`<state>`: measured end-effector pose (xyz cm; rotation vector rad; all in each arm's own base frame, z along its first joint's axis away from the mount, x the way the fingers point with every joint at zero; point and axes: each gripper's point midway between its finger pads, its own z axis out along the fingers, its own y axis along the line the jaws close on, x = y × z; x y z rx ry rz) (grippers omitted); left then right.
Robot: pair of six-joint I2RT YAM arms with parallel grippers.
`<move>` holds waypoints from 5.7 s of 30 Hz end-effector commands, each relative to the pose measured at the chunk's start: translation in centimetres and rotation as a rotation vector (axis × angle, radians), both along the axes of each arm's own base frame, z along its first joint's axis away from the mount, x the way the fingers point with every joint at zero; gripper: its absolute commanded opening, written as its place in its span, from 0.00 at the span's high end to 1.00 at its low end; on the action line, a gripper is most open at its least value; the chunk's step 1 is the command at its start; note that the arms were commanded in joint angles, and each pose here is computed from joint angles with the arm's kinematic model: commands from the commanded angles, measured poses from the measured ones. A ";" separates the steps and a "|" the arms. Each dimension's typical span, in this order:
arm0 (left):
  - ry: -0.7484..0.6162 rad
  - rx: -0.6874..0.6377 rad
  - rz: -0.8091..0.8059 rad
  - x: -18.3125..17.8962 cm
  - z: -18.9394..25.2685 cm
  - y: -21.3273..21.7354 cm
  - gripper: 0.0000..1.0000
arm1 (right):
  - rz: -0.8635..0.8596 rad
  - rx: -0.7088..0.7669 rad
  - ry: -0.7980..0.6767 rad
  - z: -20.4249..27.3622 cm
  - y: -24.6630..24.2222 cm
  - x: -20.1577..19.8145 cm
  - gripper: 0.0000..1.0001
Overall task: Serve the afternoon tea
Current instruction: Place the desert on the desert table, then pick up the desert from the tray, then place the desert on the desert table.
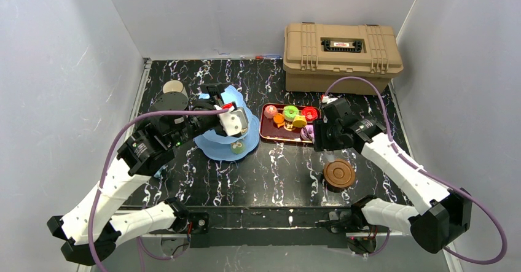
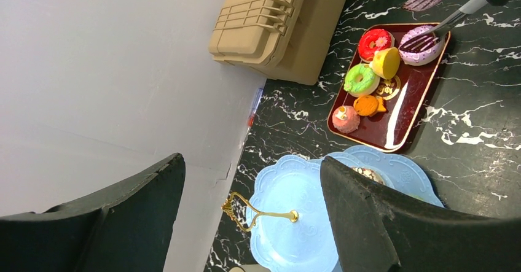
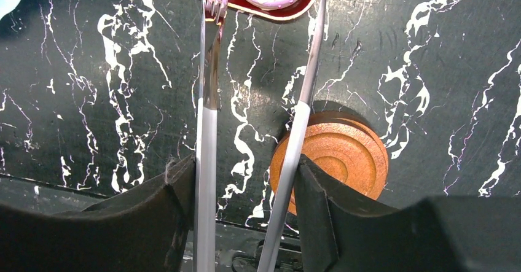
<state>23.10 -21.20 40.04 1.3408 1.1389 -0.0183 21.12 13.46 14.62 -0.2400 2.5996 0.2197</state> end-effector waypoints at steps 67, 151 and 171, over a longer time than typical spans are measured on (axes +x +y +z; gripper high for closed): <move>-0.019 -0.069 -0.024 -0.9 2.7 0.1 0.22 | 0.129 0.117 -0.010 1.0 2.0 2.4 0.81; 0.012 -0.067 0.002 -1.8 3.1 1.5 0.22 | 0.526 0.435 -0.212 -2.1 30.5 -6.9 0.89; 0.005 -0.068 -0.002 -2.0 2.8 1.7 0.21 | 0.482 0.393 -0.206 -4.2 29.9 -6.4 0.72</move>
